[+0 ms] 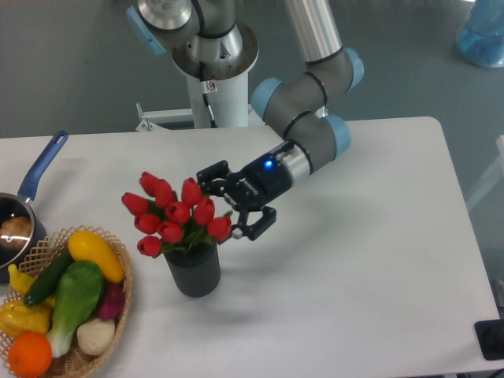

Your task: Insert the flowers into the vase

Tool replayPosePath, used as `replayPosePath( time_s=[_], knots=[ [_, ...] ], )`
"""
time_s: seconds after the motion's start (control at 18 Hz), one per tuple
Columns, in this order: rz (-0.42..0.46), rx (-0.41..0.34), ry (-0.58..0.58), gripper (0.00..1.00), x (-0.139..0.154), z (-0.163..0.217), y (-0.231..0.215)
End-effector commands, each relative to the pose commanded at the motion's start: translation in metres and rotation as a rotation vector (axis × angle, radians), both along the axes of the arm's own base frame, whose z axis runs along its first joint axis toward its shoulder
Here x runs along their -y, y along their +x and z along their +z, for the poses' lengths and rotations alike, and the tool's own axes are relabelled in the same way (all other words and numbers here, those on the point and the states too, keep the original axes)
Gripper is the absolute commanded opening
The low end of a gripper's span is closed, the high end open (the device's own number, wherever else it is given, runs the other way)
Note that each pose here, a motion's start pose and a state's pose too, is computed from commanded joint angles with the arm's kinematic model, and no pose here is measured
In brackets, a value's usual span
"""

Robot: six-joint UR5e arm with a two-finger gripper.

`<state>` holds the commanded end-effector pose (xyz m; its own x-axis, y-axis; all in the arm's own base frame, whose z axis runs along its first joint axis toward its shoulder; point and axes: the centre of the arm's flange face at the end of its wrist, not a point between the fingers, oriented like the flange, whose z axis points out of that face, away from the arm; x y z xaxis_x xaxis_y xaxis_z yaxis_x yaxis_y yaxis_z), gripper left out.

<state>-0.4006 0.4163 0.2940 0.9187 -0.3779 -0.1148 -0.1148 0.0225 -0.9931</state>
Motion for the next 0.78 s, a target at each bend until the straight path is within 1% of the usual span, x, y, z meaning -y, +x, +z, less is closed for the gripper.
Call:
replayPosePath(
  time_s=[0.11,0.28,0.39,0.5,0.56,0.67,0.72,0.78],
  knots=[
    [0.047,-0.008,-0.026,1.00,0.015,0.009,-0.023],
    [0.086,-0.055,-0.086,1.00,0.029,0.016,-0.033],
    [0.090,-0.070,-0.105,1.00,0.029,0.023,-0.031],
    [0.107,-0.090,-0.125,1.00,0.031,0.043,-0.037],
    [0.133,-0.128,-0.185,1.00,0.034,0.052,-0.042],
    [0.225,-0.281,-0.396,1.00,0.049,0.075,-0.046],
    [0.268,-0.326,-0.475,1.00,0.054,0.087,-0.049],
    [0.313,-0.340,-0.535,1.00,0.057,0.098,-0.053]
  ],
)
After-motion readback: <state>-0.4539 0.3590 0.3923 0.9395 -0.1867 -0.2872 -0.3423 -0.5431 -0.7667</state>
